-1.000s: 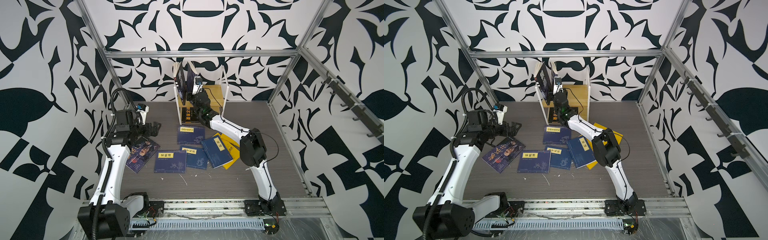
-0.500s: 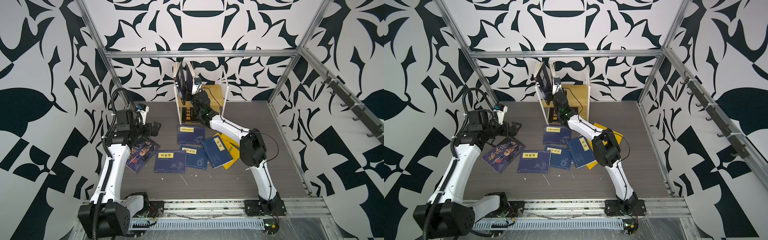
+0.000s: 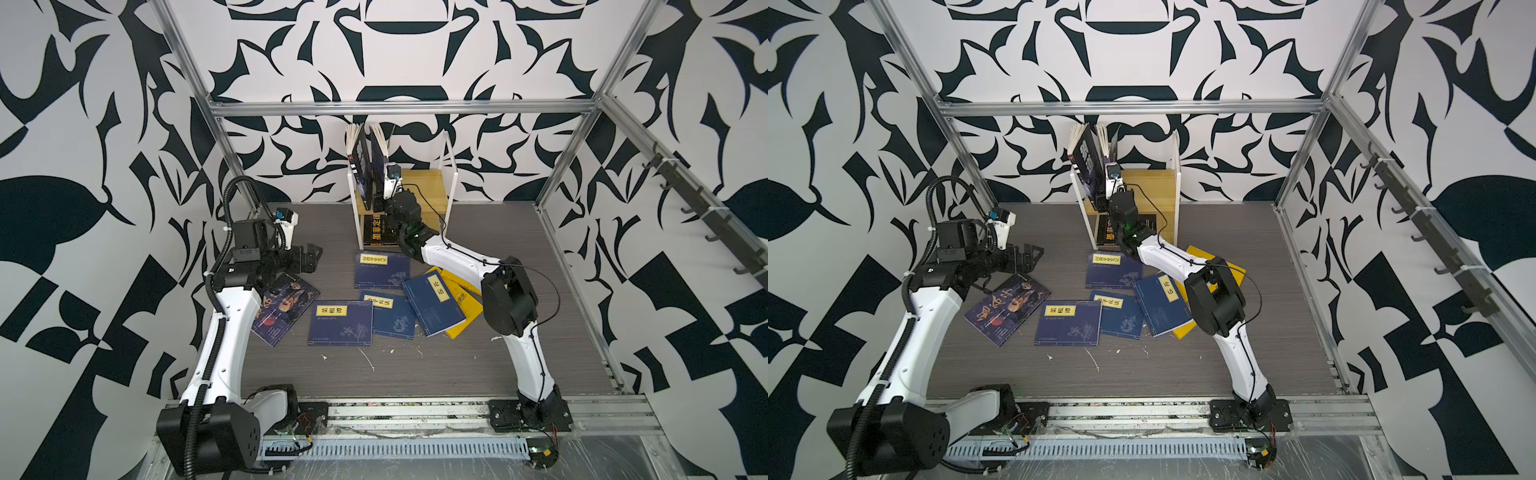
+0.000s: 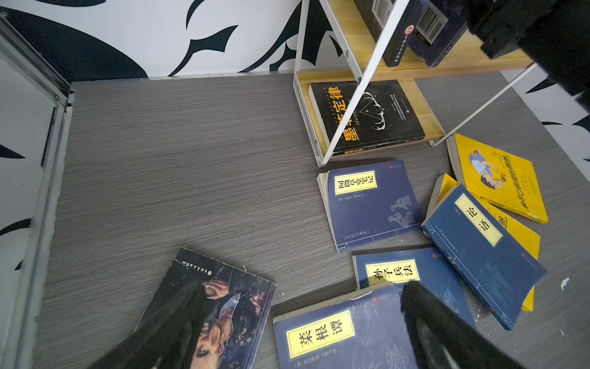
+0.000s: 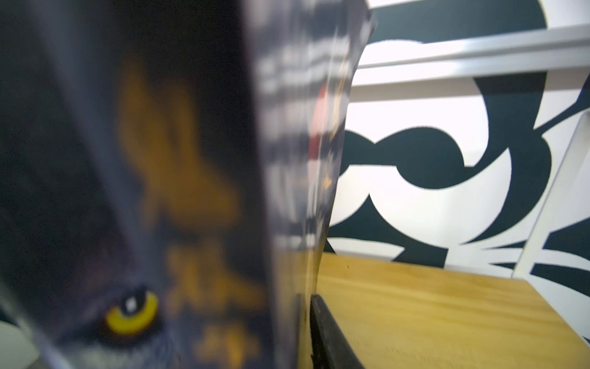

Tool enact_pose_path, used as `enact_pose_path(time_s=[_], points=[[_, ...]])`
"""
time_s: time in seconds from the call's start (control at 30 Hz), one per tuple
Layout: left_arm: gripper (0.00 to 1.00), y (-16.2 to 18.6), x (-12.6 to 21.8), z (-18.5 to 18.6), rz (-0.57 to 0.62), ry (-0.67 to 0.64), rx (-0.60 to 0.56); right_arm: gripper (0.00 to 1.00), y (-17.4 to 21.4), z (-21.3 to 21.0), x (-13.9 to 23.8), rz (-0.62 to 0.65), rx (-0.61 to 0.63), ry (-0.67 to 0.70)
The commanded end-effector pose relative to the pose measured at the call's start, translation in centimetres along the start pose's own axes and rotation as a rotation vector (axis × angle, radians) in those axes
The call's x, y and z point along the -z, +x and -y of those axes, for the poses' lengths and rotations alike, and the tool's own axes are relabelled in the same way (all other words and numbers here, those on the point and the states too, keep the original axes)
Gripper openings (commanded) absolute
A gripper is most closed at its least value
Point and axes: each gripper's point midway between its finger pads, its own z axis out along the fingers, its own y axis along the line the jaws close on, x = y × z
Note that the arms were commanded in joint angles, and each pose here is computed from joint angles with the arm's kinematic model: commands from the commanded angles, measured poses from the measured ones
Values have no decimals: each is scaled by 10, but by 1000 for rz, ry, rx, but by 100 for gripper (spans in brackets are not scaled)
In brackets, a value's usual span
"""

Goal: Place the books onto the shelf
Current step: 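Lower the purple book onto the shelf beside the dark wolf-cover book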

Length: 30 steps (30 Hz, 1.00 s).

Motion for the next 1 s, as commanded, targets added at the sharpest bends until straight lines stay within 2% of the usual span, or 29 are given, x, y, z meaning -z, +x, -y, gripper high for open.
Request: enact_pose_path(time_s=[0.0, 0.33, 0.7, 0.83, 0.97], points=[[99, 9, -1, 1, -38, 3, 14, 35, -54, -6, 19, 100, -29, -42], [99, 9, 0, 1, -37, 2, 13, 35, -43, -14, 24, 75, 25, -71], [99, 10, 0, 0, -39, -3, 14, 35, -34, -36, 28, 63, 171, -109], [99, 10, 0, 0, -37, -5, 13, 40, -32, -42, 34, 63, 209, -122], [99, 10, 0, 0, -37, -3, 14, 52, -27, -47, 46, 52, 236, -140]])
